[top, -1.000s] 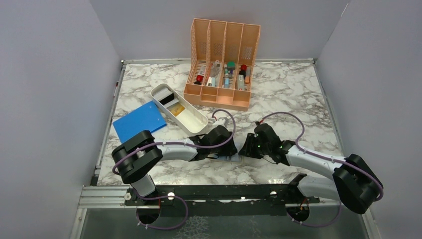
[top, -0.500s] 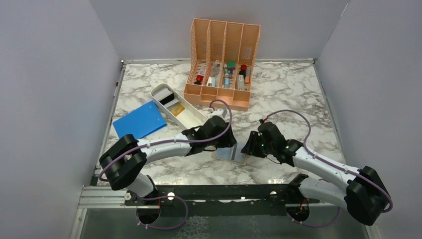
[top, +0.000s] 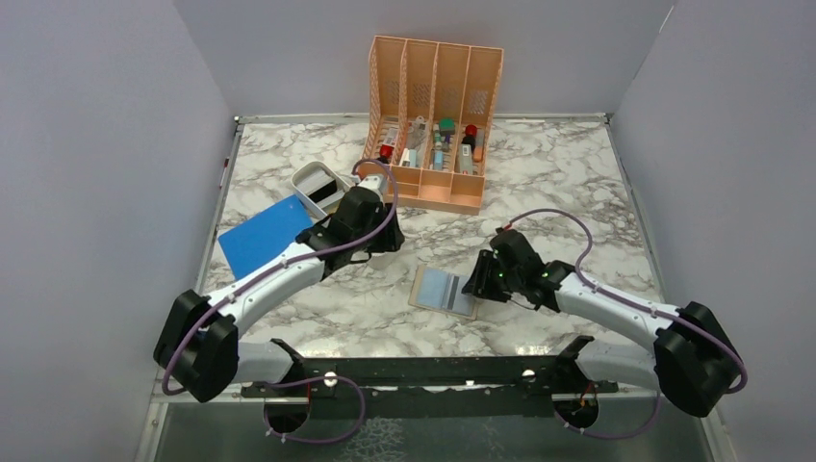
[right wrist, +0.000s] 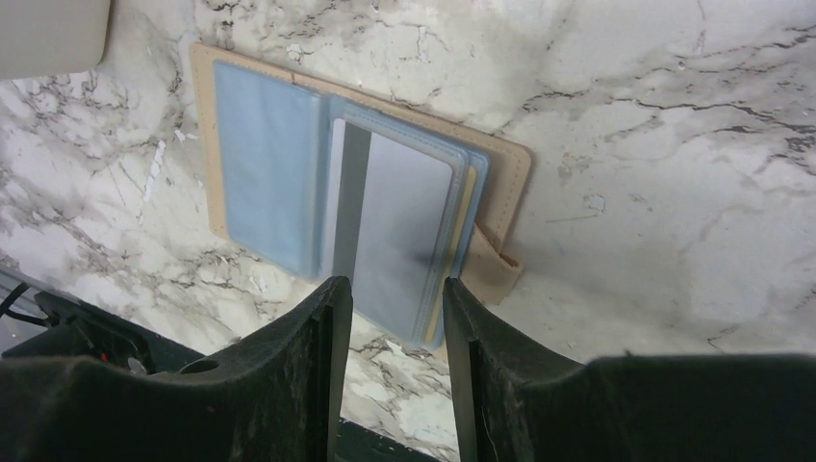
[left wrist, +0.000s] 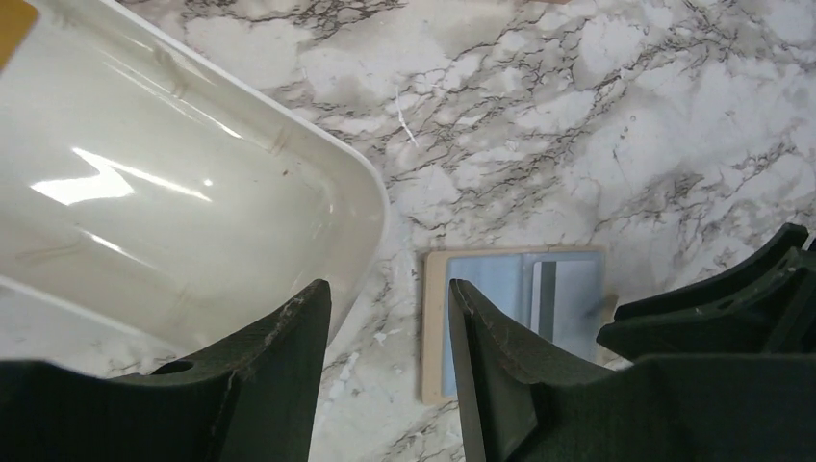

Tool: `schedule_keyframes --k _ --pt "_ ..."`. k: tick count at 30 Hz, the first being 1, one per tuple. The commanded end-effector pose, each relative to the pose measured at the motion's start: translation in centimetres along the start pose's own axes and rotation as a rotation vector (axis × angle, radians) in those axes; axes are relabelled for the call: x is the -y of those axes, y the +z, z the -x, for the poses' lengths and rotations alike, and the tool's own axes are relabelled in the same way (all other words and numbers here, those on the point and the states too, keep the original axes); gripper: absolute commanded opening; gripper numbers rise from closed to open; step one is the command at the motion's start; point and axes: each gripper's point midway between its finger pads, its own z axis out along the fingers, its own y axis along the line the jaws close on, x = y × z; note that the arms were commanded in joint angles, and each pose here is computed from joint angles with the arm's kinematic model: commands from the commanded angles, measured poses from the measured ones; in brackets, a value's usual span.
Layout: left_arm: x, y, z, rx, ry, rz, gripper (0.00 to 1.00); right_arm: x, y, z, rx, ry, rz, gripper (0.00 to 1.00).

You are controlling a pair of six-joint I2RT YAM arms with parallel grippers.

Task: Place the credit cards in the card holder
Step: Insert the credit card into the card holder, then pick up the credit card from the storage box.

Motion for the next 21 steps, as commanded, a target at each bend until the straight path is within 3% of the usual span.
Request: schedule_keyframes --k 1,7,12,16,21 --pt "-2.0 -2.8 3.6 0.068 0.098 0.043 0.52 -2.2 0.5 0.9 -0.010 -0.002 0.045 0.45" --pt "-7.4 -3.3 8.0 0.117 0.202 0.244 0.48 -3.9 1.3 1.7 -0.021 -0.057 0.073 0.45" --pt "-10.7 -2.0 10.3 0.064 0.381 0.352 0.45 -5.0 0.2 2.6 0.012 -0.107 0.121 0.45" --pt "-12.4 0.5 10.9 -0.045 0.557 0.329 0.56 -5.6 -0.5 3.0 0.019 -0.135 0.138 0.46" --pt "-14.5 2.2 11.6 -0.091 0.812 0.371 0.62 -6.3 -1.2 3.5 0.024 -0.156 0.150 0.46"
